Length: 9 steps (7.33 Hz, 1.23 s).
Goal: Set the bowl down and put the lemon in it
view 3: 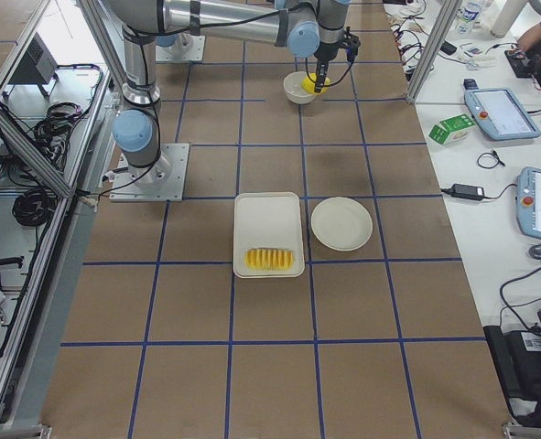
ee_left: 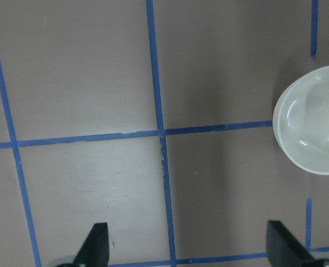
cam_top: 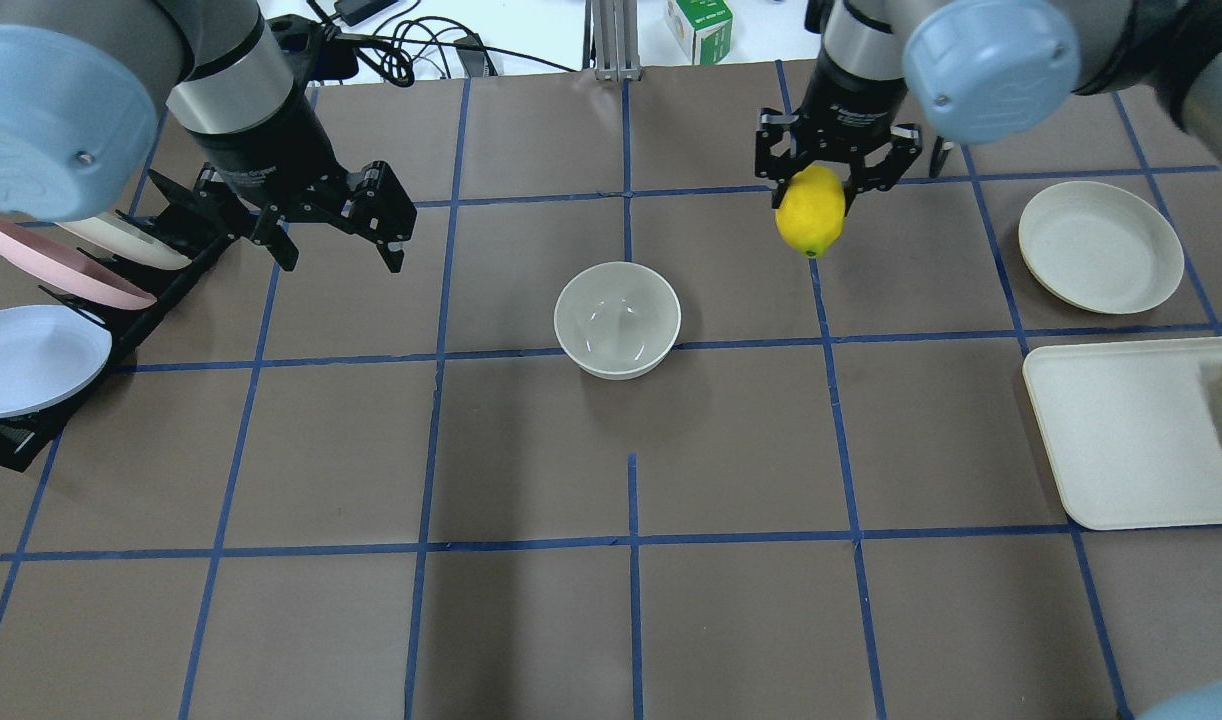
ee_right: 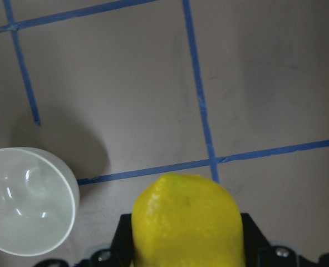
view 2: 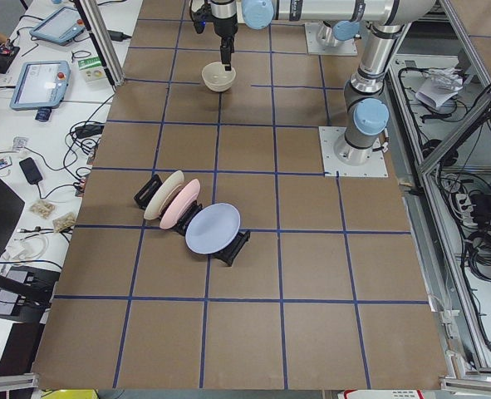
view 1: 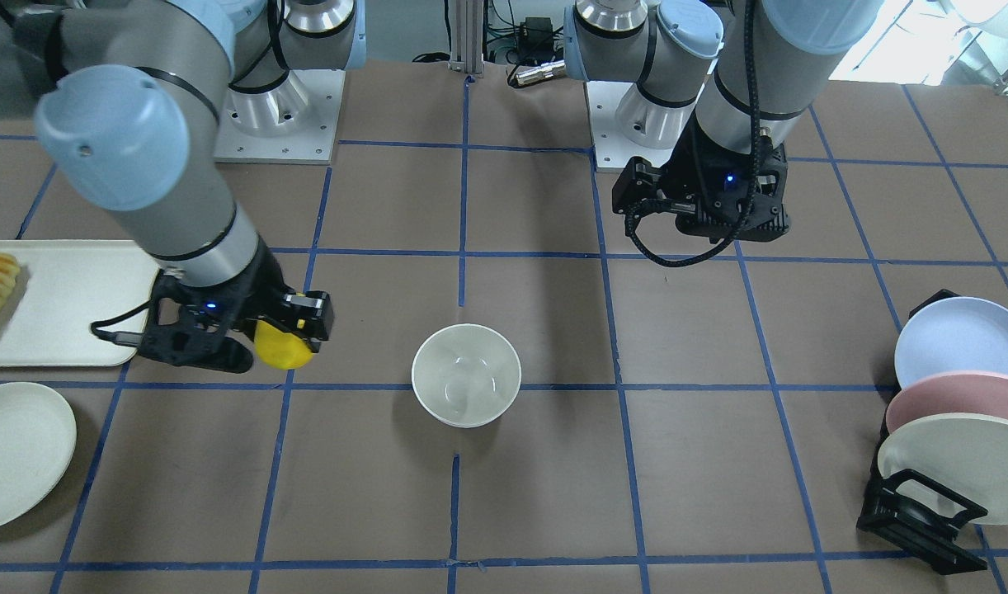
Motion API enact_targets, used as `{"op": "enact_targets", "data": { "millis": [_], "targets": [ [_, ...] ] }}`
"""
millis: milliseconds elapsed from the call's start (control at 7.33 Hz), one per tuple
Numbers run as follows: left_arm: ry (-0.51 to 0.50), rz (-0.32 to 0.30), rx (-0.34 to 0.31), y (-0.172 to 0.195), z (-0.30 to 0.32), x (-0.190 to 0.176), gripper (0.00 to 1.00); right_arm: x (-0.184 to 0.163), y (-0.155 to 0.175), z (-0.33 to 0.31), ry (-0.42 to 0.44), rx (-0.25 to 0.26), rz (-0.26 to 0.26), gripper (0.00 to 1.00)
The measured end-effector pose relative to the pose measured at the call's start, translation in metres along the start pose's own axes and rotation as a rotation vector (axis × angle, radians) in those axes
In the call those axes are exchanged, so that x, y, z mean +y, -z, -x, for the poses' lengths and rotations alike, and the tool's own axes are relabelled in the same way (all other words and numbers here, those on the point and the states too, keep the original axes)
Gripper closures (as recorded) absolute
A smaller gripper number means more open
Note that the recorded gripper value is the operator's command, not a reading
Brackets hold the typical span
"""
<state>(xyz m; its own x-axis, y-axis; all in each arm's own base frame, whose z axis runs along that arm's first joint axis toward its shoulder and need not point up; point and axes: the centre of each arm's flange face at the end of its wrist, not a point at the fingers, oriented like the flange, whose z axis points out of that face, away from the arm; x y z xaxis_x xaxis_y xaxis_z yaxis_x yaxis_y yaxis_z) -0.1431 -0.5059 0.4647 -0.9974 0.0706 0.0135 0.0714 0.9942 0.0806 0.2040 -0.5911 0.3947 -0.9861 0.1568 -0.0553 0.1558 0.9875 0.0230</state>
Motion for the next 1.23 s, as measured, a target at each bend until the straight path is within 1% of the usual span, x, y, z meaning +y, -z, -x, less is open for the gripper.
{"op": "enact_targets", "data": {
  "millis": [273,545,818,1227],
  "targets": [
    [0.013,-0.002,0.000,0.003,0.004,0.003,0.00,0.015,-0.038,0.070,-0.010,-0.006,-0.009,1.00],
    [0.018,-0.003,0.000,0.003,0.005,0.004,0.00,0.027,-0.083,0.119,0.027,-0.009,-0.009,1.00],
    [0.018,-0.002,-0.001,0.003,0.006,0.004,0.00,0.036,-0.116,0.145,0.057,-0.005,0.008,1.00],
    [0.018,-0.002,-0.001,0.002,0.006,0.003,0.00,0.036,-0.150,0.153,0.066,0.012,0.045,0.99]
  ]
}}
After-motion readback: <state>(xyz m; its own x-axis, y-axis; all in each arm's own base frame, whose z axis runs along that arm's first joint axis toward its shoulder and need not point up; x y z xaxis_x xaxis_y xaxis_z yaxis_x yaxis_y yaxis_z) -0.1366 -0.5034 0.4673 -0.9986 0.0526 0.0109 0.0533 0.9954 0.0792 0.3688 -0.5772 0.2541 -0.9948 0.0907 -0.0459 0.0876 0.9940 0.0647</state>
